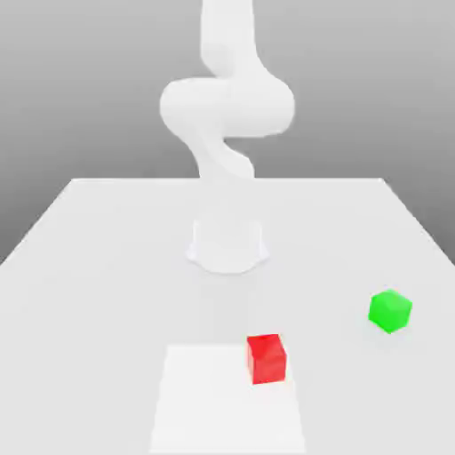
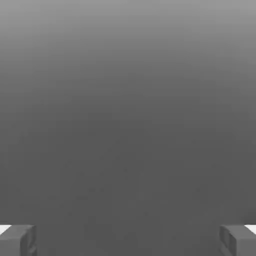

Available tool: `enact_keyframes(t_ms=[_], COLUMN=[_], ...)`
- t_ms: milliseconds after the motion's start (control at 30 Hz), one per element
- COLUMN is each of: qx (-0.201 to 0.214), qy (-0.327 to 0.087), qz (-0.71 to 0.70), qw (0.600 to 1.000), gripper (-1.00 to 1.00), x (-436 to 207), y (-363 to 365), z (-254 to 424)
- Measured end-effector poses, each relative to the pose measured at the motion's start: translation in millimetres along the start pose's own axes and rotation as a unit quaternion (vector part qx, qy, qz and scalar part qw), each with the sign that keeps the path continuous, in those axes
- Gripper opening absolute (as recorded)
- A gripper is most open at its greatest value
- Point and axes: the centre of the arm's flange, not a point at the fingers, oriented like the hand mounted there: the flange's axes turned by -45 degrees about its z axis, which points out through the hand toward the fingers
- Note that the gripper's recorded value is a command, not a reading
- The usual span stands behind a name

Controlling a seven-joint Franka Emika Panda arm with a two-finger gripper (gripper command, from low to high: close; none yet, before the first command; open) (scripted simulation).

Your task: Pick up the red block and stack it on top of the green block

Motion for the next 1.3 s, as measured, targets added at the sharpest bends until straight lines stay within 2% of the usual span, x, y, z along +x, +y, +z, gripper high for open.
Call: enact_keyframes(t_ms=[233,433,733,1067,1133,1300], qx=[0.052,0.101,0.181,0.272,0.277,0.278], qy=[-0.073,-0.125,-0.186,-0.228,-0.229,-0.229], qz=[-0.161,-0.296,-0.488,-0.666,-0.678,-0.681], qw=[0.983,0.941,0.833,0.656,0.641,0.637], gripper=[0.0,0.0,0.0,0.0,0.0,0.0], x=[-36,-85,-182,-306,-318,-339], y=[-9,-28,-59,-80,-82,-82], z=[111,193,283,336,344,369])
